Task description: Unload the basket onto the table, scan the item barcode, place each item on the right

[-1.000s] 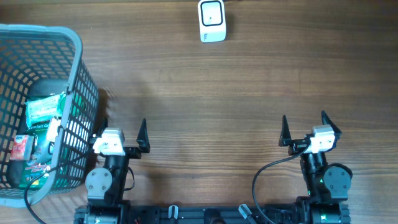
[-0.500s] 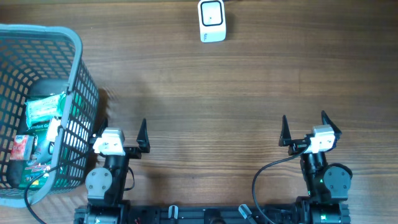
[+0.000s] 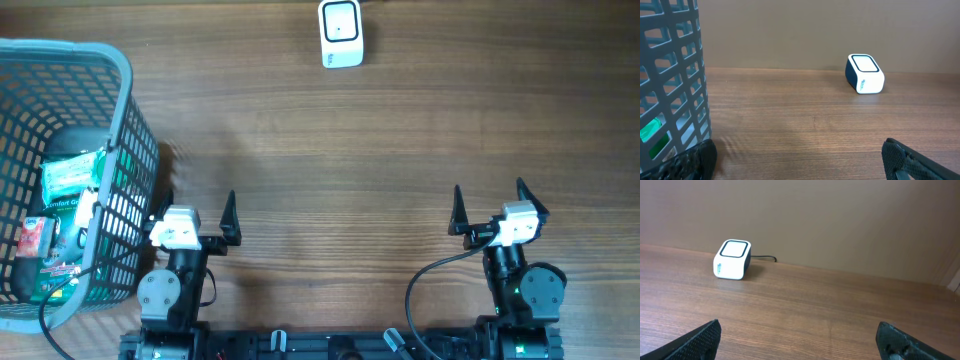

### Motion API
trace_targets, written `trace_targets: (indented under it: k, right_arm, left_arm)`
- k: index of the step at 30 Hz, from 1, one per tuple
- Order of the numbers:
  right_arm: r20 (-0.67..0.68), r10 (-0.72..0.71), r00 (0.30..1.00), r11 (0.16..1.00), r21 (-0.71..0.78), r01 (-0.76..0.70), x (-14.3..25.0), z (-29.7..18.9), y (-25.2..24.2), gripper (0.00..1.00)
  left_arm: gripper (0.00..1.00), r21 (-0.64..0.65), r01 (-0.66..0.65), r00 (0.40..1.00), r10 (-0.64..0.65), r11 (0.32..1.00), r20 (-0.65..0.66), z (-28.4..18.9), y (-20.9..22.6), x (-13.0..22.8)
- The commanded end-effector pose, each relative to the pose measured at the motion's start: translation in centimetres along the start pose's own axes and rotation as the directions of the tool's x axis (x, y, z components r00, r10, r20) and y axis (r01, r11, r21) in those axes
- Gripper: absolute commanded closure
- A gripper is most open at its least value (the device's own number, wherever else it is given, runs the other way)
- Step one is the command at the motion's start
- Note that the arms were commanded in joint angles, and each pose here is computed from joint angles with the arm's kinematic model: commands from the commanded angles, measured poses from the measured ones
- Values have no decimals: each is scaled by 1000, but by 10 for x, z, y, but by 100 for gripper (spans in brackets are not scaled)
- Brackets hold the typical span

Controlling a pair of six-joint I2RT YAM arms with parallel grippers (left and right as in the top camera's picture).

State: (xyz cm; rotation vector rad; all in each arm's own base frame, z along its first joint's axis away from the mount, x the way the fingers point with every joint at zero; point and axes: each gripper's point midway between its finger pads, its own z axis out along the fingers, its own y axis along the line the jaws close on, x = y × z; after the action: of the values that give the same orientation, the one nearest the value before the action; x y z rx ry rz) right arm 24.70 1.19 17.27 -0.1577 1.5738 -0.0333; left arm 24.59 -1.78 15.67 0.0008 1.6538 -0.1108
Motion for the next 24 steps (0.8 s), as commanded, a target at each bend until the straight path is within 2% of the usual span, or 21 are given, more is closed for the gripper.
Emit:
trace_targets:
  k: [1, 7, 10, 12, 16, 24]
  right_arm:
    - [6, -9, 1000, 1000, 4, 9, -1, 0, 0, 0]
    - [6, -10, 1000, 1000, 4, 10, -1, 0, 0, 0]
    - [6, -10, 1000, 1000, 4, 10, -1, 0, 0, 0]
    - [7, -10, 1000, 1000, 3, 9, -1, 0, 0, 0]
    - [6, -9, 1000, 1000, 4, 9, -1, 0, 0, 0]
    - [6, -9, 1000, 1000, 4, 9, -1, 0, 0, 0]
  left_arm:
    - [0, 10, -15, 1000, 15, 1000, -10, 1, -1, 4]
    - [0, 11, -26, 1000, 26, 1000, 8, 1, -1, 0]
    - [0, 109, -29, 999, 26, 994, 22, -1, -19, -4]
    - [0, 207, -14, 999, 5, 978, 42, -6, -36, -17]
    - [0, 235, 93, 991, -112, 967, 70, -20, -42, -61]
    - [0, 219, 129, 990, -112, 967, -85, -28, -46, -84]
